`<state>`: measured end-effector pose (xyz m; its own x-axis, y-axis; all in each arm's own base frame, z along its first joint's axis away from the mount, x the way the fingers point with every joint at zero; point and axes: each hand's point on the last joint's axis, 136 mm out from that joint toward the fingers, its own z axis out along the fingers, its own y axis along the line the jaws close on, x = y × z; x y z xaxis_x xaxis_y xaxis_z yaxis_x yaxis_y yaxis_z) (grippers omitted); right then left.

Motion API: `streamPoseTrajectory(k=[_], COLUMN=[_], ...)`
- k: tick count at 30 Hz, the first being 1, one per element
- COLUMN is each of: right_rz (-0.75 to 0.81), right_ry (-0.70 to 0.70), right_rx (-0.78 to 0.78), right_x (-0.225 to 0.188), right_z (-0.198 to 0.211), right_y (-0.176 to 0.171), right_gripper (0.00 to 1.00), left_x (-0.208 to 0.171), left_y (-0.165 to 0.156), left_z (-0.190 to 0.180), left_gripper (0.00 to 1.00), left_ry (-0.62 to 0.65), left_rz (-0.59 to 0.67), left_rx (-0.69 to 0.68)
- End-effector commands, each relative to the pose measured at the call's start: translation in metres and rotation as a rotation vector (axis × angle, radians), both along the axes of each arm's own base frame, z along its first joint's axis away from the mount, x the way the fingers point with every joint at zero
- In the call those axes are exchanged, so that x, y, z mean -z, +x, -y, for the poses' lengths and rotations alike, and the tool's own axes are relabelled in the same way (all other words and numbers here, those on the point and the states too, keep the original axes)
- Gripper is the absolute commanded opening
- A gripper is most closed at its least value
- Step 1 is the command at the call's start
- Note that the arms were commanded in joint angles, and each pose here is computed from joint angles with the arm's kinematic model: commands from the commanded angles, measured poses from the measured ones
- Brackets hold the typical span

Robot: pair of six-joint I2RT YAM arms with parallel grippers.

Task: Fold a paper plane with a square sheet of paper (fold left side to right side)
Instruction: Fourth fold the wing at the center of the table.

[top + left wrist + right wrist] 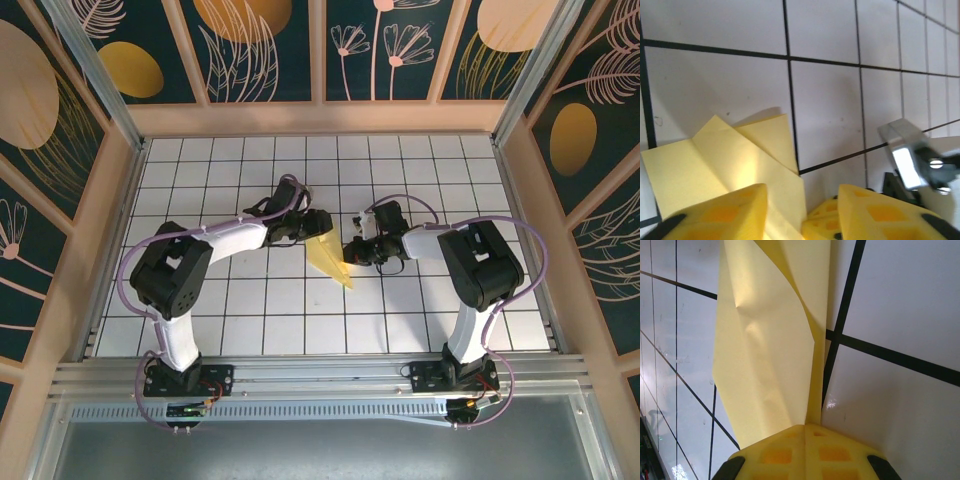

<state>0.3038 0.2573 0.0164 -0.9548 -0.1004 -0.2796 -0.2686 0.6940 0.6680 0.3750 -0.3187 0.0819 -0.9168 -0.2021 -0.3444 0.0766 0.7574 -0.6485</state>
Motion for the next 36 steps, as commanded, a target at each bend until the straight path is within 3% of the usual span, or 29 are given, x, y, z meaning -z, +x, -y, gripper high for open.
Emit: streamPoseTrajectory(k=[1,5,10,36], right_rz=[-0.056,-0.058,-0.063,-0.066], right_ry=[-0.124,-0.124,-0.131,-0.14], right_rx=[0.026,0.03,0.03,0.023], right_x=[0.035,0.035,0.037,0.036], right_z=[0.018,0.018,0.019,0.019], right_y=[-0.007,-0.007,-0.009,-0.007], right_gripper=[0.0,0.0,0.0,0.0], left_x=[-0.001,0.008,0.024,0.085], left_y=[-0.011,-0.017,-0.022,-0.034], left_z=[0.008,0.021,0.028,0.004], left_gripper=[0.32,0.2,0.13,0.08], left_ry=[-0.055,-0.098,-0.102,0.06], left_rz=[-0.014,-0.045,-0.085,-0.183], left_rx=[0.044,0.093,0.124,0.074])
